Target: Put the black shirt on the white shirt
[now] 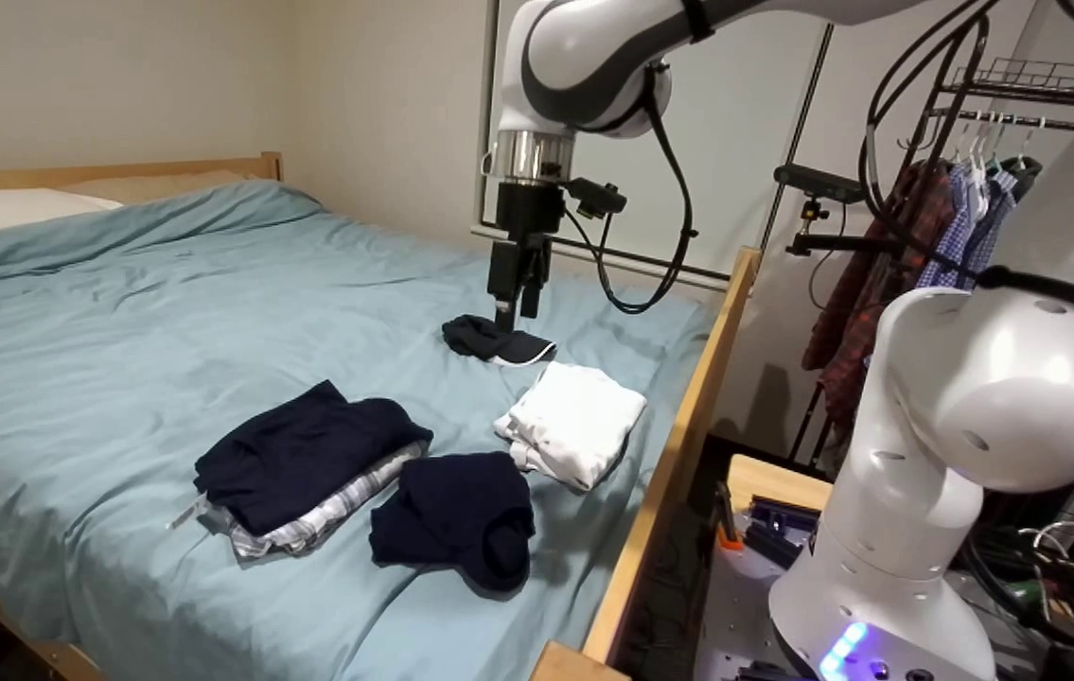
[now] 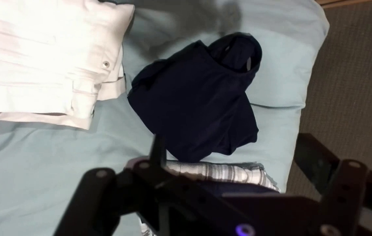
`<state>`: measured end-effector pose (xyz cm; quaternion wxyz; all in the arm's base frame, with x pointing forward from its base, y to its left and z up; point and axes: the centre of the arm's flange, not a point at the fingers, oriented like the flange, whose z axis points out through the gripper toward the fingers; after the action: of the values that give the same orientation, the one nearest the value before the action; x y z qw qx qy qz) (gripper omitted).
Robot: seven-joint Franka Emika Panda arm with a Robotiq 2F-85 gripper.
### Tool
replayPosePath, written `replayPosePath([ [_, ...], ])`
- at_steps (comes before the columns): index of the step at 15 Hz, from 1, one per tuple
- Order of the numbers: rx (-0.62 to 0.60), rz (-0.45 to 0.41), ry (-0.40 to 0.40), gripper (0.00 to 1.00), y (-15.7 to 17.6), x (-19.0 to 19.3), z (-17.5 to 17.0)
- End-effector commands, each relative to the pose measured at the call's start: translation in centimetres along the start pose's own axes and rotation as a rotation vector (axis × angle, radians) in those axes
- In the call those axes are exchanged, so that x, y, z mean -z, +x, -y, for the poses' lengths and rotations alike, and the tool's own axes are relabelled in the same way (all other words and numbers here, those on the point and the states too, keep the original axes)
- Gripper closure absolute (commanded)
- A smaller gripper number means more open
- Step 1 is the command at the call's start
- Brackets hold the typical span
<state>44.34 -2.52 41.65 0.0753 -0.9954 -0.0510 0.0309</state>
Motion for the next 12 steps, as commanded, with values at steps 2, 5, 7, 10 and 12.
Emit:
replayPosePath([
  [2,0.145,0.057,-0.035,0.00,4.2,-7.2,-0.9],
  [5,0.171,0.059,-0.047,0.00,6.6,-12.9,-1.6],
  [7,0.188,0.066,-0.041,0.00,7.5,-15.9,-2.0],
  [10,0.217,0.048,-0.010,0.00,8.9,-18.8,-2.3],
  [12,0.194,0.069,-0.031,0.00,7.7,-18.5,-1.6],
])
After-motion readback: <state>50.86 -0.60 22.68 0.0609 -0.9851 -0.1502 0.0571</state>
